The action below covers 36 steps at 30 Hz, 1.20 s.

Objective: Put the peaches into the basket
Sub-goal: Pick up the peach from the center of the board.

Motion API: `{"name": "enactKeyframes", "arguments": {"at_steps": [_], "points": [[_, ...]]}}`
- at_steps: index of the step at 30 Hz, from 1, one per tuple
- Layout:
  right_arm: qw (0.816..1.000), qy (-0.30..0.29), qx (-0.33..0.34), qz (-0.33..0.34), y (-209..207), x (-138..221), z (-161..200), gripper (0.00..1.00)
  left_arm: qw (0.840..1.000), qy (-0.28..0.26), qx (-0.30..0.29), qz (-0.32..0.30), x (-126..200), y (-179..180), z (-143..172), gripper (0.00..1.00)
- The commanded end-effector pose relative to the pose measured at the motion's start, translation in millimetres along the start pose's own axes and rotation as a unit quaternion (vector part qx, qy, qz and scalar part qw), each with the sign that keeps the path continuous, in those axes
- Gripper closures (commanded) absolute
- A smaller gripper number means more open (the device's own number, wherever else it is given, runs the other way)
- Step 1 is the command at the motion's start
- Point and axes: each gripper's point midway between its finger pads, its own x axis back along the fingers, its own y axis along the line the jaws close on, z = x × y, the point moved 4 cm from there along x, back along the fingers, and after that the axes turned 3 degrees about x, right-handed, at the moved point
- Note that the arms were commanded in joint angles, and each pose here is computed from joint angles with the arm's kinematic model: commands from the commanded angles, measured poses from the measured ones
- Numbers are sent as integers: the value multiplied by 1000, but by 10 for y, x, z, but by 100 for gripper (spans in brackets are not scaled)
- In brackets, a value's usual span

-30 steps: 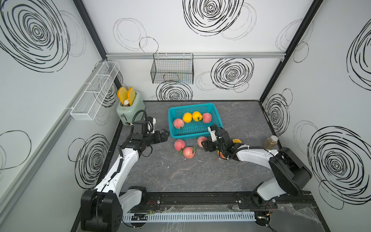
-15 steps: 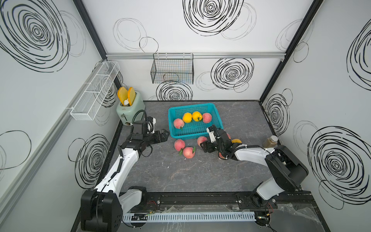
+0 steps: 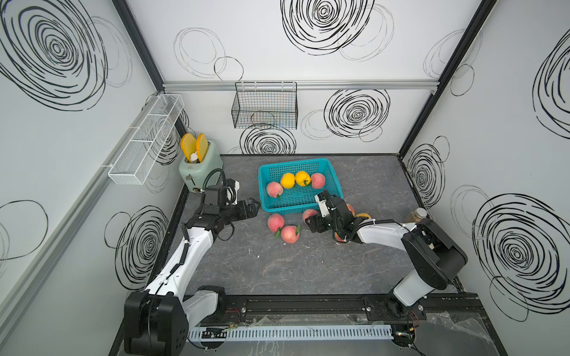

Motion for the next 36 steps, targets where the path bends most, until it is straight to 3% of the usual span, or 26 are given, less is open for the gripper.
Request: {"name": "enactKeyframes", "arguments": {"at_steps": [1,18,36], "points": [[1000,-8,5,-11,65,-35,-83,18,1000,-17,-1,7,11,-3,-71,2],[1000,3,23,-17,183,-112,-94,21,1000,-18,-1,10,16,-14,-76,2],[999,6,39,-30,296,-100,-81,46,1000,-19,-2,15,22,-27,-81,2]]}}
